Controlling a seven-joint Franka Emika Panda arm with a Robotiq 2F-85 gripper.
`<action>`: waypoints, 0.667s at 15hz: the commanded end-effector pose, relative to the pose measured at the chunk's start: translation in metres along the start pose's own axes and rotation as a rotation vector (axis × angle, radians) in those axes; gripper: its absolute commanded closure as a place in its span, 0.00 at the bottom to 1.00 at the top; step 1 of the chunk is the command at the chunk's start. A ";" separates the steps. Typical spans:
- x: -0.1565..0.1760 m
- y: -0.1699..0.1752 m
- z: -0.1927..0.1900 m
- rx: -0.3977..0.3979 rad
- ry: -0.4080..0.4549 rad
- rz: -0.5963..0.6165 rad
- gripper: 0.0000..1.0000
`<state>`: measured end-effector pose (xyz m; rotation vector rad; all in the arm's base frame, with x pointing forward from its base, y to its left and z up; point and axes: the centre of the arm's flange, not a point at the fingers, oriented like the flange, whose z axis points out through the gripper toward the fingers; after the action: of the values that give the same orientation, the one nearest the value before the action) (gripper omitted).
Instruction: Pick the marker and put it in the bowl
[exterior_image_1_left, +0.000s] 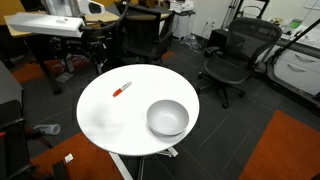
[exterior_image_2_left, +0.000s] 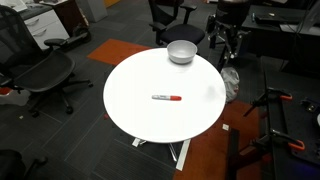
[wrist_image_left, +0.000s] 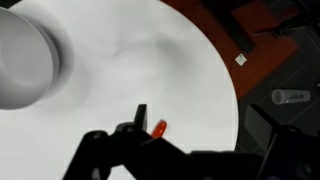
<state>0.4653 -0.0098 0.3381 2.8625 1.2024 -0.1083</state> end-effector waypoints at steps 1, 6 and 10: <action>0.042 0.007 0.017 -0.019 0.035 -0.024 0.00; 0.081 0.014 0.034 -0.086 0.140 -0.008 0.00; 0.096 0.017 0.048 -0.052 0.137 0.001 0.00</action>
<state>0.5262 0.0396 0.2919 2.8258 1.2355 0.1206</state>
